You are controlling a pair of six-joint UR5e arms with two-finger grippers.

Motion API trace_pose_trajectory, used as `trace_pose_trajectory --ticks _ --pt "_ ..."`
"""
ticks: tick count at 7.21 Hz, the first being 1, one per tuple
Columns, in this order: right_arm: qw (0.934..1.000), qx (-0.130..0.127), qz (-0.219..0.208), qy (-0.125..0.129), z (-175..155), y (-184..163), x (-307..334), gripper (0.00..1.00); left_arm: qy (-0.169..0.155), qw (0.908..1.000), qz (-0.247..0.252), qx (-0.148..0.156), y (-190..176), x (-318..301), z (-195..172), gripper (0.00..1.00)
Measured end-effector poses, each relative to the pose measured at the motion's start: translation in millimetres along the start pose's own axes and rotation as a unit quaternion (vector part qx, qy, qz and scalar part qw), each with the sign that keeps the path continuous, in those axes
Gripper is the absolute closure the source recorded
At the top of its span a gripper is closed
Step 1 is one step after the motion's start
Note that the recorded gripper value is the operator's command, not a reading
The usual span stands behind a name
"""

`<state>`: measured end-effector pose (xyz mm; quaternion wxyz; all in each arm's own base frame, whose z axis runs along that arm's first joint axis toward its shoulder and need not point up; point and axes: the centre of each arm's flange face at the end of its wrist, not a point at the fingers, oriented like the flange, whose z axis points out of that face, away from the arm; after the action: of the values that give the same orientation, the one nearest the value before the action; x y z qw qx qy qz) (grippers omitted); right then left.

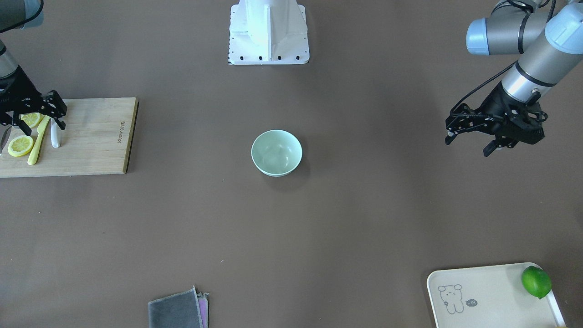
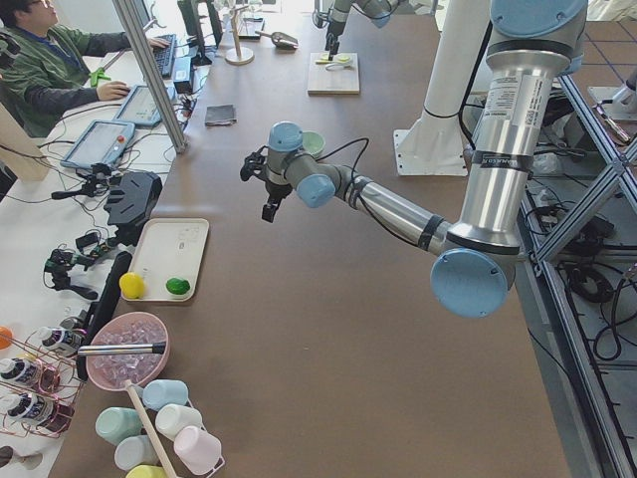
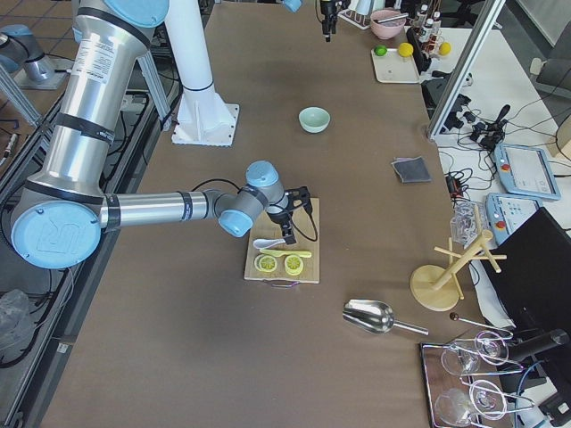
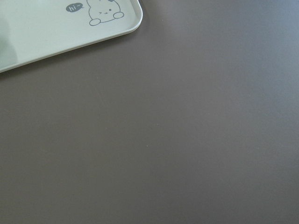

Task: Place spoon in bowl
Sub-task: 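Lower the right gripper and grasp the white spoon handle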

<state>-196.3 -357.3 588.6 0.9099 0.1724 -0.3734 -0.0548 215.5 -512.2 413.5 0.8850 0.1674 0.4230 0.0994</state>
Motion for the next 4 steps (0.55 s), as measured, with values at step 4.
trace_pose_trajectory --ticks 4 --pt "0.9993 -0.017 0.032 -0.005 5 16 6 0.48 0.001 1.0 0.0 0.001 -2 1 0 0.01"
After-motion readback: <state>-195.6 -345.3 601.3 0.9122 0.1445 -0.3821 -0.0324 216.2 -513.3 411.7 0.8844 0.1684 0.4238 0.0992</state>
